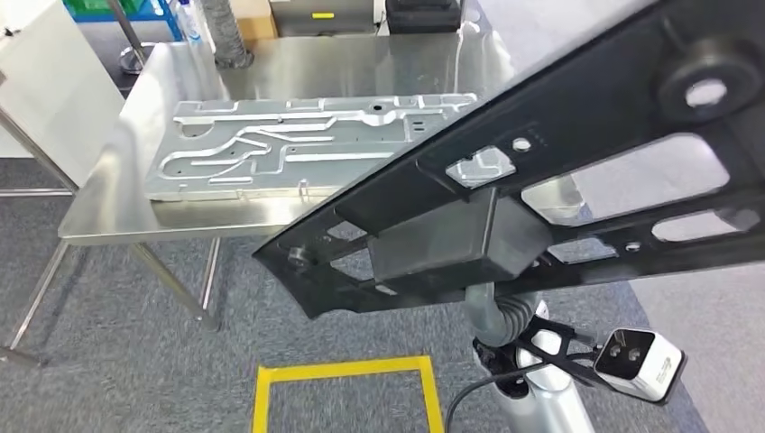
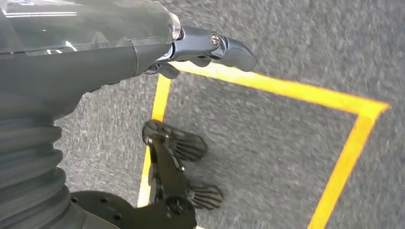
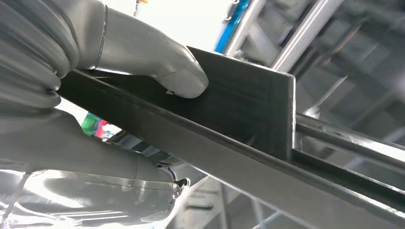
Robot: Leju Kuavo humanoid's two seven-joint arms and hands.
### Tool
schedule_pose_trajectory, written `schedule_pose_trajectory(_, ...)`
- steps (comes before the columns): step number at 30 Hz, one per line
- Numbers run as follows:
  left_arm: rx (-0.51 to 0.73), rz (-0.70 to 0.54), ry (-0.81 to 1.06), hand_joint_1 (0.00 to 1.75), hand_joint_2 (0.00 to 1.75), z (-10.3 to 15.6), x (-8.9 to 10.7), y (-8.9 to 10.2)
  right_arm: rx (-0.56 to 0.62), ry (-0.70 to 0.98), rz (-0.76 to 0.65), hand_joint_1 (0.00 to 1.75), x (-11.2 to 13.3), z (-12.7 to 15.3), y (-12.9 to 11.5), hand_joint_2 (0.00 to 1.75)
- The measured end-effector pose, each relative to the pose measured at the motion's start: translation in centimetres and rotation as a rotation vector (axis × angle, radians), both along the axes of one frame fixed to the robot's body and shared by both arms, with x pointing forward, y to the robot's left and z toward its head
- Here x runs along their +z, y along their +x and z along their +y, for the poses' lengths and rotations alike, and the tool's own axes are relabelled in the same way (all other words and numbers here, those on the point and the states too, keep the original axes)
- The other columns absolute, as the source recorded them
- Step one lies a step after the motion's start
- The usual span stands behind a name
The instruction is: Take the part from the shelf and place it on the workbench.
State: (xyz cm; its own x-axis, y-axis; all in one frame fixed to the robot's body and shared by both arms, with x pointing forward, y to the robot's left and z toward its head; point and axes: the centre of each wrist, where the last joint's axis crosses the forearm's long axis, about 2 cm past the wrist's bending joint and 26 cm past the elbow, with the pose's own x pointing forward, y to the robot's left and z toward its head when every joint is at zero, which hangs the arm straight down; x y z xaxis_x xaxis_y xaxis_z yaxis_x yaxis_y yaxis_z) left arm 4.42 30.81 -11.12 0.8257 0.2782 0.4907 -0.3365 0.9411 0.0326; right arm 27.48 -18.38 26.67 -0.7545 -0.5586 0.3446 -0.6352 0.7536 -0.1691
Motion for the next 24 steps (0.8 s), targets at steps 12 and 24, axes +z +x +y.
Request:
schedule_pose_trajectory(12,-0.011,-0.002,-0.004,0.0,1.75,-0.17,-0.03,-0.21,-0.018,-0.002,0.007,1.75,-0.3,-0.01,-0.35,1.75)
schedule_pose_trajectory(24,-0.033,0.003,-0.009,0.0,1.75,-0.22,0.0,0.02,-0.022,-0.004,0.018,1.75,-0.69,-0.62,-0.57,1.75)
